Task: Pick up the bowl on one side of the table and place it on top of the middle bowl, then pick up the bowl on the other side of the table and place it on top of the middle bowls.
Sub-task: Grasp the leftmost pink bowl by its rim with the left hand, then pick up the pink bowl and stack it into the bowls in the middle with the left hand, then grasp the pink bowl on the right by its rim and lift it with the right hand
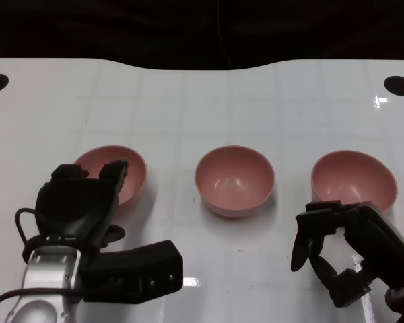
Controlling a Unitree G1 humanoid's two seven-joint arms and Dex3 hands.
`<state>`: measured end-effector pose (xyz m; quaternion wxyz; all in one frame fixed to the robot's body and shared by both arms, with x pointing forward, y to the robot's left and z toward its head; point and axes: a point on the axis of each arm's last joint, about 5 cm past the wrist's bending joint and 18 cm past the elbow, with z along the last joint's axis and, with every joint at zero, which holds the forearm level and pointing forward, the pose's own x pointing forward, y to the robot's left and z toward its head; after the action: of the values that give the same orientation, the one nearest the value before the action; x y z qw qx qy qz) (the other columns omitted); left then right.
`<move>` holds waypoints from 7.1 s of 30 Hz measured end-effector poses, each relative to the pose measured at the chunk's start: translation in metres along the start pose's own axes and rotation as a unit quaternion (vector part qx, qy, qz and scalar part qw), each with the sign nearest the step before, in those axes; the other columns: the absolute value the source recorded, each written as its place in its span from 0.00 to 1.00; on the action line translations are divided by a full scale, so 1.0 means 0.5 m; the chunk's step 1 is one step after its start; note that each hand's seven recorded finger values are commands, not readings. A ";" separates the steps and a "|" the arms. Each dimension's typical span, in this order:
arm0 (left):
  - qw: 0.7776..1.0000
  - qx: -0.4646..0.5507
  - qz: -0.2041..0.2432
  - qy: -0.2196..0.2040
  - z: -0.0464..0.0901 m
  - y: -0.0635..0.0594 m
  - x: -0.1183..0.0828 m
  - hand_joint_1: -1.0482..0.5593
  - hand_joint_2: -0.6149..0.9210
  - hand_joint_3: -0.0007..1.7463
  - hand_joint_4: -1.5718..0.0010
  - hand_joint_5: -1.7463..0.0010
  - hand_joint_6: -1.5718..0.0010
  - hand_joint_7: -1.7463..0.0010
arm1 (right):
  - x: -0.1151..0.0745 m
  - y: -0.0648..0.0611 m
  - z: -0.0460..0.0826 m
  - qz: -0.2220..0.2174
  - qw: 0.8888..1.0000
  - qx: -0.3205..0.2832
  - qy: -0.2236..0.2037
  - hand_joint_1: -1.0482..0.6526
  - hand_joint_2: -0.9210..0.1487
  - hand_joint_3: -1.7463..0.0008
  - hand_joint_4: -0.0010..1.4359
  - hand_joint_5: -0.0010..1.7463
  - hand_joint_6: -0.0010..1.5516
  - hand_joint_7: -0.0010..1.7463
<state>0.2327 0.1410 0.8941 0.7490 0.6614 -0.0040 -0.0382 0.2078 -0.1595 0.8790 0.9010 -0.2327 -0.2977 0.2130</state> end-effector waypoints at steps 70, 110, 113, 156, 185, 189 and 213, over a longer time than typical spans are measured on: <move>0.948 -0.043 0.113 -0.296 0.132 0.059 0.100 0.45 0.87 0.27 0.42 0.00 0.40 0.47 | 0.003 0.005 0.004 0.005 1.000 0.002 -0.003 0.80 0.88 0.03 0.71 0.99 0.67 0.67; 0.939 -0.050 0.016 -0.339 0.194 0.024 0.096 0.44 1.00 0.10 0.50 0.09 0.46 0.52 | 0.001 0.010 0.002 0.008 1.000 0.011 -0.006 0.81 0.88 0.00 0.74 0.94 0.68 0.68; 0.942 -0.046 -0.041 -0.331 0.192 0.026 0.098 0.35 1.00 0.22 0.75 0.67 0.75 0.88 | 0.001 0.010 0.003 0.008 1.000 0.011 -0.006 0.79 0.89 0.00 0.73 0.93 0.67 0.68; 0.942 -0.158 0.063 -0.290 0.026 0.084 -0.002 0.22 1.00 0.30 0.96 0.57 0.81 0.94 | 0.004 0.009 0.002 0.008 1.000 0.006 -0.005 0.81 0.88 0.02 0.72 0.97 0.67 0.69; 0.909 -0.272 0.145 -0.279 -0.036 0.024 -0.081 0.42 1.00 0.14 0.76 0.49 0.64 0.89 | 0.006 0.008 0.005 0.008 1.000 0.004 -0.007 0.80 0.89 0.01 0.71 0.99 0.67 0.69; 0.909 -0.273 0.145 -0.279 -0.036 0.024 -0.081 0.42 1.00 0.14 0.75 0.49 0.63 0.89 | 0.006 0.008 0.005 0.008 1.000 0.004 -0.007 0.80 0.89 0.01 0.71 0.99 0.67 0.69; 0.807 -0.544 0.162 -0.162 -0.076 -0.076 -0.195 0.65 0.62 0.88 0.39 0.00 0.44 0.11 | 0.008 0.003 0.005 -0.001 1.000 0.000 -0.008 0.79 0.88 0.01 0.70 0.98 0.66 0.68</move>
<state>0.1357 0.1800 0.8562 0.9700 0.1194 -0.2107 -0.0192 0.2087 -0.1557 0.8817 0.8989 -0.2309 -0.3049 0.2136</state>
